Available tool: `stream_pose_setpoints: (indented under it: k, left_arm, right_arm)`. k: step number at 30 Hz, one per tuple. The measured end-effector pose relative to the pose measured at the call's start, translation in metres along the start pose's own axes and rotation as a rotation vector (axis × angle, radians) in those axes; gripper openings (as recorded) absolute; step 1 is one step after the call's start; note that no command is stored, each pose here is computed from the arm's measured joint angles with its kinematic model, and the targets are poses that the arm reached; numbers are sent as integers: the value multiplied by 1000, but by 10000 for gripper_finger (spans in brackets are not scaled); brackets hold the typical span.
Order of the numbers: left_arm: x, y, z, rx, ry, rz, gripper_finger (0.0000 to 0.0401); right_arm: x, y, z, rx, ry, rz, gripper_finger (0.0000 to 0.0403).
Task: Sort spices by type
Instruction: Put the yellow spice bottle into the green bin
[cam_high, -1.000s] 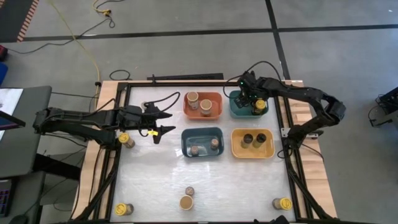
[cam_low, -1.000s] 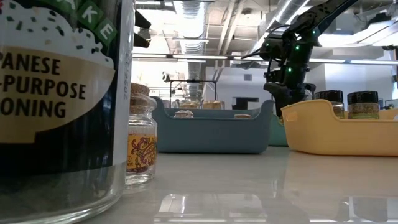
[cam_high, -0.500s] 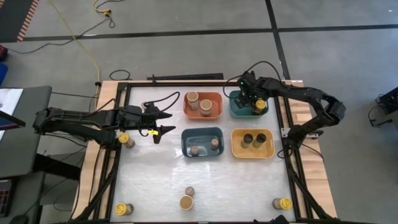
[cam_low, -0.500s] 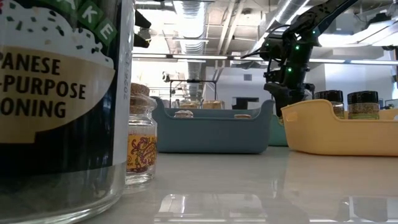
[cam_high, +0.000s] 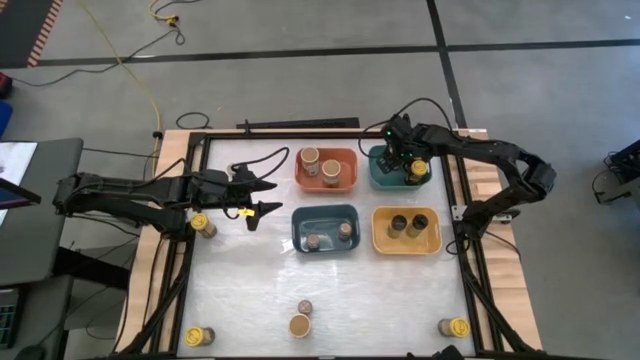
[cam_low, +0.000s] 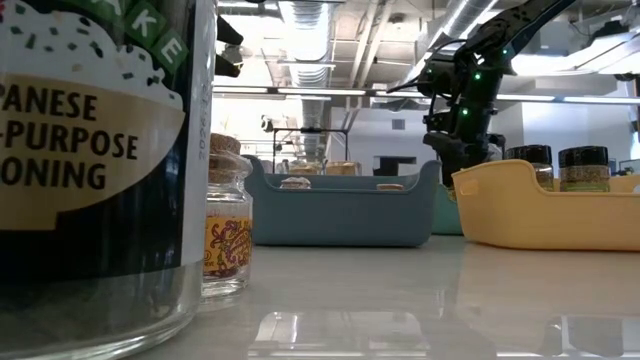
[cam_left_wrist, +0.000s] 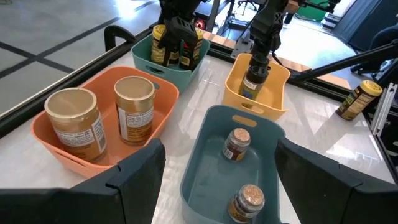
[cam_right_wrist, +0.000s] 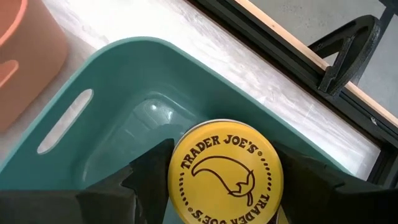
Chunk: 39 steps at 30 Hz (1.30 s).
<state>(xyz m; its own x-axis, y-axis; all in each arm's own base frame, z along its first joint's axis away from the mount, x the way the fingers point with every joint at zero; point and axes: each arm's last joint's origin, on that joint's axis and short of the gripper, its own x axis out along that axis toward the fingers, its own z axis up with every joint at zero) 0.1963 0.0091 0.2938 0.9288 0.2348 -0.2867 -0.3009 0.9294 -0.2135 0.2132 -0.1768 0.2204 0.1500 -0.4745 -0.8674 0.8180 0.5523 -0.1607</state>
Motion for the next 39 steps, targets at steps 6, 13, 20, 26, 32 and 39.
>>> stream_pose_setpoints:
  k: [6,13,20,26,32,39]
  left_arm:
    - [0,0,0,-17,3,-10,291]
    - [0,-1,0,-11,11,-34,291]
    - [0,-1,0,-7,11,-34,291]
    - [0,-1,0,-7,10,-34,291]
    - [0,-1,0,-7,10,-33,291]
    - [0,-1,0,-7,10,-32,291]
  right_arm:
    - [0,0,0,1,-2,0,270]
    - [0,0,0,0,-2,0,270]
    - [0,0,0,-1,-2,0,274]
    - [0,0,1,1,-4,1,310]
    - [0,0,0,-3,-2,0,356]
    - [-16,-4,3,3,-31,7,366]
